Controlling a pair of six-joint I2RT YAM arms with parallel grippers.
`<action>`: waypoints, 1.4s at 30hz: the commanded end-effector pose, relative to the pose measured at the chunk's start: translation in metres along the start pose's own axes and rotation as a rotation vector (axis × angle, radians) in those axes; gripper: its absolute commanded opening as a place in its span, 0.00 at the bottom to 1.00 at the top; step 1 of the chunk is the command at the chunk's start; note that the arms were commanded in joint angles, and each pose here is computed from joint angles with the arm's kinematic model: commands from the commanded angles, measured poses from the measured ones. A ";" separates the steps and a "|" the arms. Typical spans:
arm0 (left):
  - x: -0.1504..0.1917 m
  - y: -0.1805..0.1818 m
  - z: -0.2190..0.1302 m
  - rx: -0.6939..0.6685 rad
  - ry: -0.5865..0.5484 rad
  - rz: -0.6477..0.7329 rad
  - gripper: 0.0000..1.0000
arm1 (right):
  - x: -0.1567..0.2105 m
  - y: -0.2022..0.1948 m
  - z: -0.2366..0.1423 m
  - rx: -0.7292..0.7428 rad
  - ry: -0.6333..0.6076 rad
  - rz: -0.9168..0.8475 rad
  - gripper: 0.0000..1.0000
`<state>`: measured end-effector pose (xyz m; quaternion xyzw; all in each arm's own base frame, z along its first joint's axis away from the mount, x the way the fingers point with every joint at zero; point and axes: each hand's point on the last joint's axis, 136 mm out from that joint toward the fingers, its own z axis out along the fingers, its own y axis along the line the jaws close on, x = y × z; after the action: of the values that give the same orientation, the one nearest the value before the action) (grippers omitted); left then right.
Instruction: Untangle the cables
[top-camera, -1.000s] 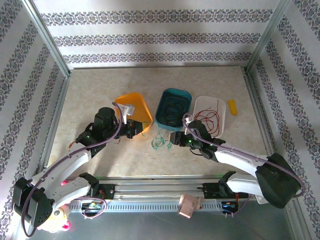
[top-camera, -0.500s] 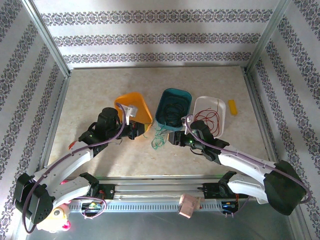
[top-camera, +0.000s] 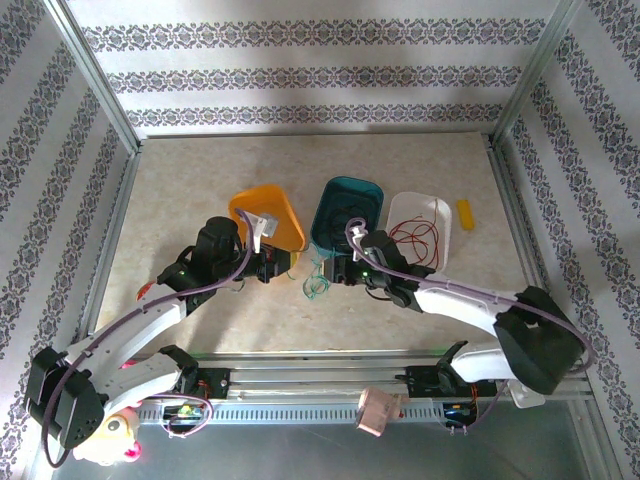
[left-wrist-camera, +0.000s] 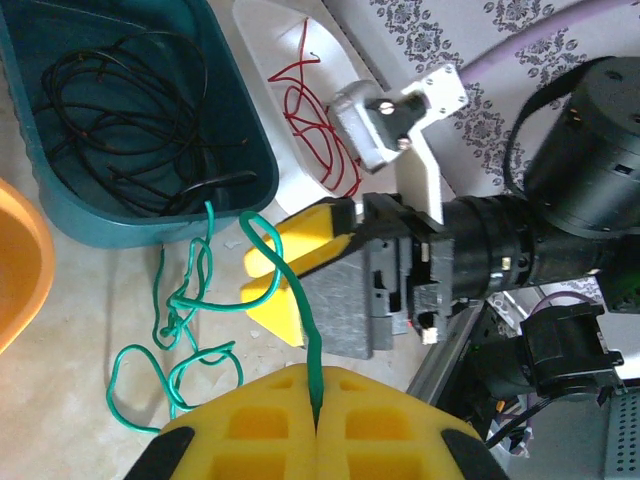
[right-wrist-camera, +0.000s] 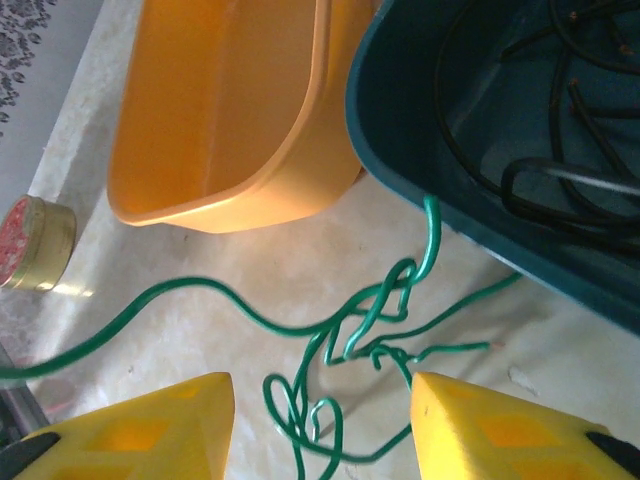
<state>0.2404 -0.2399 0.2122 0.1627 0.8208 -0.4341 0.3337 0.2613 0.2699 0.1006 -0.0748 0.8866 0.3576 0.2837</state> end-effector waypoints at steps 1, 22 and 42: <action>0.002 -0.009 -0.003 0.018 0.006 0.032 0.00 | -0.019 0.011 0.008 -0.045 -0.036 -0.004 0.49; 0.005 0.013 -0.018 -0.152 0.002 0.090 0.00 | -0.032 -0.023 0.005 -0.001 -0.107 0.142 0.00; 0.000 0.019 -0.042 -0.276 0.032 0.285 0.00 | 0.005 -0.054 -0.045 0.078 -0.123 0.149 0.01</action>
<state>0.2316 -0.1920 0.2055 0.2143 0.8555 -0.2717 0.3852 0.2656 0.2108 0.1173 0.0285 0.8614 0.3773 0.3388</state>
